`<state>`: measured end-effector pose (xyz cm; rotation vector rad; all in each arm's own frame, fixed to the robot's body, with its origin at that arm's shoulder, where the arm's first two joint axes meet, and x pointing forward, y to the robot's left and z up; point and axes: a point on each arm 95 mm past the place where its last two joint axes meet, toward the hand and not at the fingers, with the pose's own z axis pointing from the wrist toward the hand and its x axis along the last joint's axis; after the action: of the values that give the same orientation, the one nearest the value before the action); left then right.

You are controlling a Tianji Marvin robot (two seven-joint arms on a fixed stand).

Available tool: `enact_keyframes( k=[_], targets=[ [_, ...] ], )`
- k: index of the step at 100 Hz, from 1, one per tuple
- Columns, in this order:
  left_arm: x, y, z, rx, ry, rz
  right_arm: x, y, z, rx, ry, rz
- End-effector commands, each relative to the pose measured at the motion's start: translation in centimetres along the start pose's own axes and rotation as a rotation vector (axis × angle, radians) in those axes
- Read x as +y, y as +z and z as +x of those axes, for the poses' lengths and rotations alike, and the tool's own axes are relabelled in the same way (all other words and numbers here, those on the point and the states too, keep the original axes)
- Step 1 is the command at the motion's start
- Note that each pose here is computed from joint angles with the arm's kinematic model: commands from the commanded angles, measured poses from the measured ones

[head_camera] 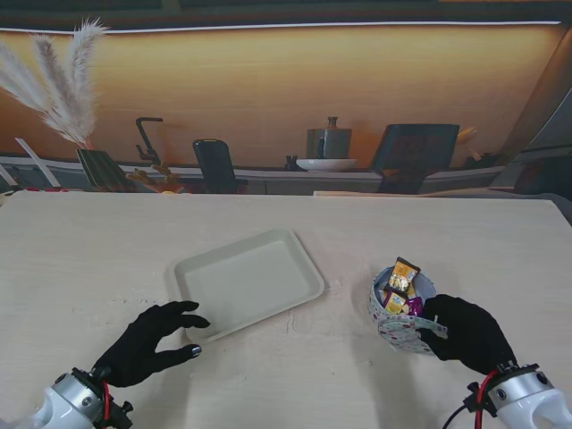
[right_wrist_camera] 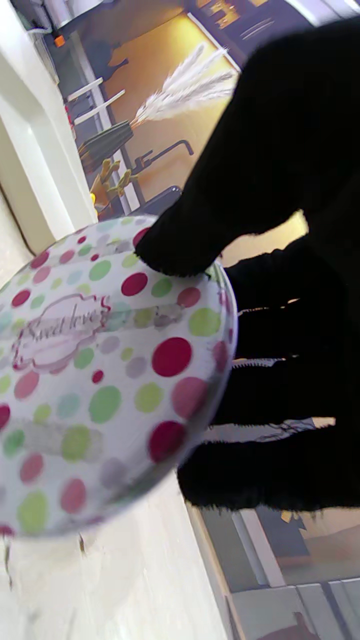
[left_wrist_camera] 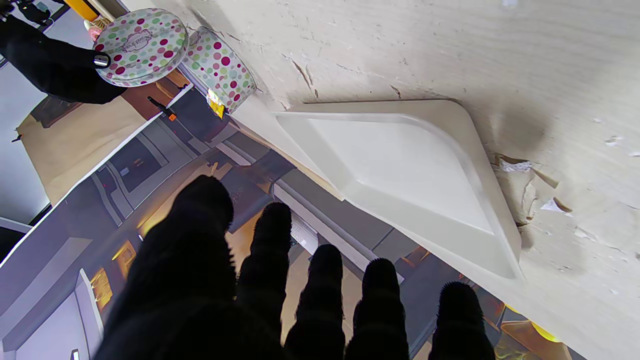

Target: Pour cookies into a cookie box

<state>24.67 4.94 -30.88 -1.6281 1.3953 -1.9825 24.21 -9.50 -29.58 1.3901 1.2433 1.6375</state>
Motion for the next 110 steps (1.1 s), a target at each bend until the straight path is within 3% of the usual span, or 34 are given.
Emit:
enact_keyframes(
  k=[1, 21, 61, 87, 110],
  targets=[
    [0.3, -0.2, 0.3, 0.008, -0.008, -0.017, 0.0, 0.8, 0.9, 0.027, 0.025, 0.015],
    [0.3, -0.2, 0.3, 0.006, -0.007, -0.016, 0.1, 3.2, 1.0, 0.028, 0.048, 0.017],
    [0.3, -0.2, 0.3, -0.001, -0.011, -0.02, -0.4, 8.5, -1.1, -0.088, 0.126, 0.034],
    [0.3, -0.1, 0.4, -0.008, -0.013, -0.02, -1.0, 10.4, -3.2, -0.223, 0.155, 0.018],
    [0.4, 0.0, 0.4, -0.012, -0.018, -0.023, -1.7, 11.1, -4.5, -0.292, 0.166, -0.017]
  ],
)
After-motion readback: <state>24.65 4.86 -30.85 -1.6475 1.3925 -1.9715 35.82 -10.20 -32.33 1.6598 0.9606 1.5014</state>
